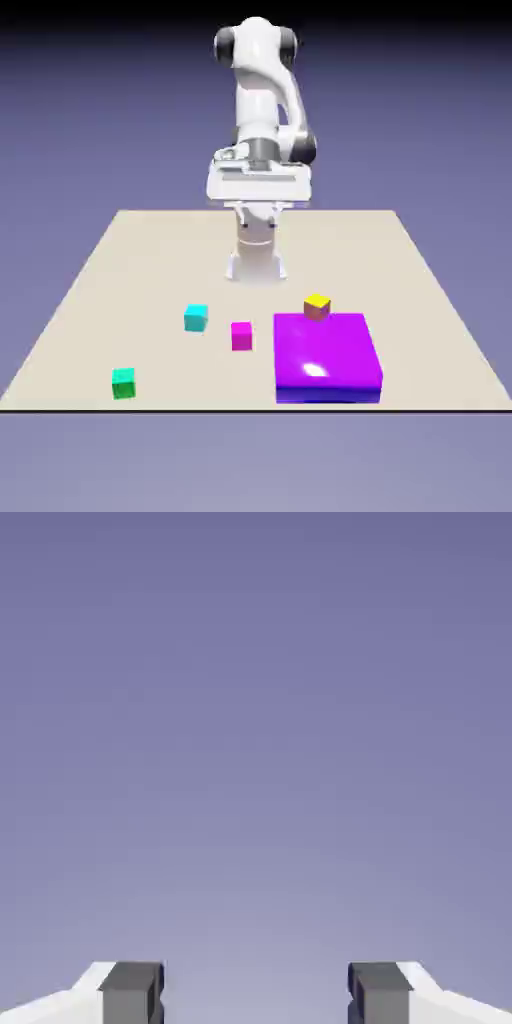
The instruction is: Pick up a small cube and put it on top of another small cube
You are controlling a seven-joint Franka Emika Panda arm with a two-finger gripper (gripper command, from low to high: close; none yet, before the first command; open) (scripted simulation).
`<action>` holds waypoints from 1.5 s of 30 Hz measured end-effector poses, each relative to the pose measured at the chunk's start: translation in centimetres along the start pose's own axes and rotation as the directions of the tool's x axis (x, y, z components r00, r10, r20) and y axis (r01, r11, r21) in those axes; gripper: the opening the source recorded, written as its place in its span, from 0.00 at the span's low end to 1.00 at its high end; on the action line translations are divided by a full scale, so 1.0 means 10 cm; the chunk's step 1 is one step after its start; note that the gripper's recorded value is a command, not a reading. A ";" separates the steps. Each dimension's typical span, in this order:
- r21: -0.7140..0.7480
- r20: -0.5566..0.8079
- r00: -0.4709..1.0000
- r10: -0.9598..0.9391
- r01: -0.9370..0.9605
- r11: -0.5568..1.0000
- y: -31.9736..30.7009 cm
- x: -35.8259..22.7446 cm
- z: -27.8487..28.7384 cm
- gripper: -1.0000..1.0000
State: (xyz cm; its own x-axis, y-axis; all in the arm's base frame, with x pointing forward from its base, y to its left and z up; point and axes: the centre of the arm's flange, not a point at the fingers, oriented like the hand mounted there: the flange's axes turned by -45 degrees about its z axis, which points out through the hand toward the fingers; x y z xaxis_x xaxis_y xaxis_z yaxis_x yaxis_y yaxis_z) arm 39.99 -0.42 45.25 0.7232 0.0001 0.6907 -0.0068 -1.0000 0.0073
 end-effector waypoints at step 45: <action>-0.644 0.172 0.062 0.983 -0.748 0.160 2.12 -0.97 2.28 0.00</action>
State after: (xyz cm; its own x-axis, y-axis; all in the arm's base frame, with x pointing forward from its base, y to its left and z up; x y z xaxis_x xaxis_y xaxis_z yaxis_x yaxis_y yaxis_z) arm 48.54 -21.82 22.20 0.1572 -0.9848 -0.0744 -0.9869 -0.1538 -0.0493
